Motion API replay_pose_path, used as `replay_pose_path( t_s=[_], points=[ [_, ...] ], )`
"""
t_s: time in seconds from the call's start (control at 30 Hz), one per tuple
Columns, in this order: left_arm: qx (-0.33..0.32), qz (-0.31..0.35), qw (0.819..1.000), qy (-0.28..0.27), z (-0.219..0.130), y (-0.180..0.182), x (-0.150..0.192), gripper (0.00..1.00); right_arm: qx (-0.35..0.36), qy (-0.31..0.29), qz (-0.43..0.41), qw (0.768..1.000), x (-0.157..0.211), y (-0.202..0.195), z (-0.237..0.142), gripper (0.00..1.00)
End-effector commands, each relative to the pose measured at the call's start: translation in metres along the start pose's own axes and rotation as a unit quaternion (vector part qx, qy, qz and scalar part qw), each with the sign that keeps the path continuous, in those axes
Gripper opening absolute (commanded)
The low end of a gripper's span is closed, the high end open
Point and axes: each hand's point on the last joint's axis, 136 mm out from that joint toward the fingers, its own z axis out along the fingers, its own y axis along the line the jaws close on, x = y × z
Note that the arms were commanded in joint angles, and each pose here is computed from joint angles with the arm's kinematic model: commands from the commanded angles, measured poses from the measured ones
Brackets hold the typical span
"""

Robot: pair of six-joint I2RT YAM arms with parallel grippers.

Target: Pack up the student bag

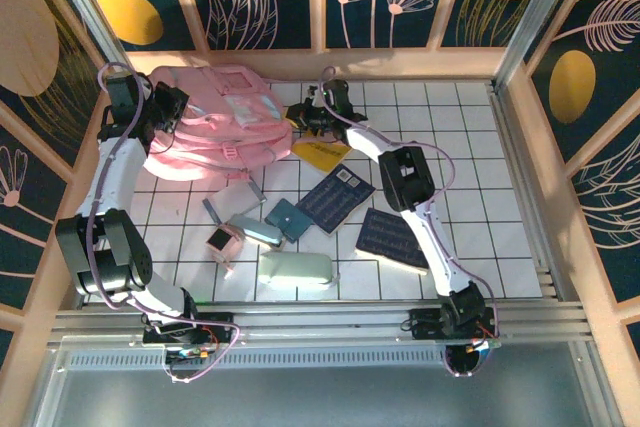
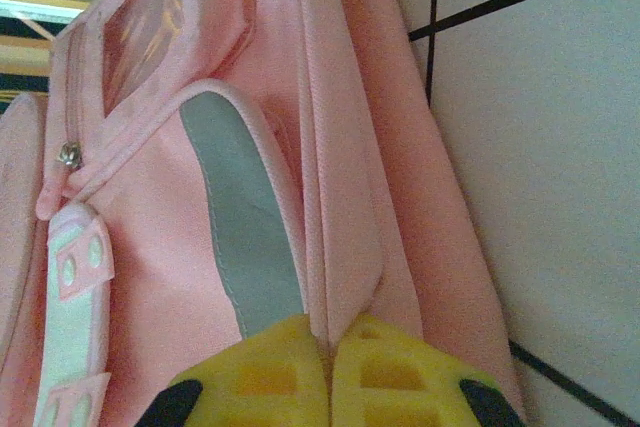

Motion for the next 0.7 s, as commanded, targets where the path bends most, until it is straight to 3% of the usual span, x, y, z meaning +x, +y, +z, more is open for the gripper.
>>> replay_pose_path(
  t_s=[0.0, 0.33, 0.47, 0.67],
  points=[
    [0.094, 0.061, 0.994, -0.018, -0.022, -0.065, -0.008, 0.0, -0.104, -0.011, -0.104, 0.989, -0.006, 0.134, -0.042, 0.0],
    [0.126, 0.103, 0.986, -0.022, -0.02, -0.109, -0.017, 0.0, -0.07, -0.088, -0.206, 0.972, -0.005, 0.208, -0.121, 0.0],
    [0.136, 0.12, 0.983, -0.006, -0.006, -0.125, -0.008, 0.0, -0.011, -0.12, -0.229, 0.966, 0.005, 0.203, -0.149, 0.0],
    [0.151, 0.15, 0.975, 0.057, 0.036, -0.147, 0.044, 0.0, 0.07, -0.208, -0.241, 0.945, 0.019, 0.188, -0.224, 0.0]
  ],
)
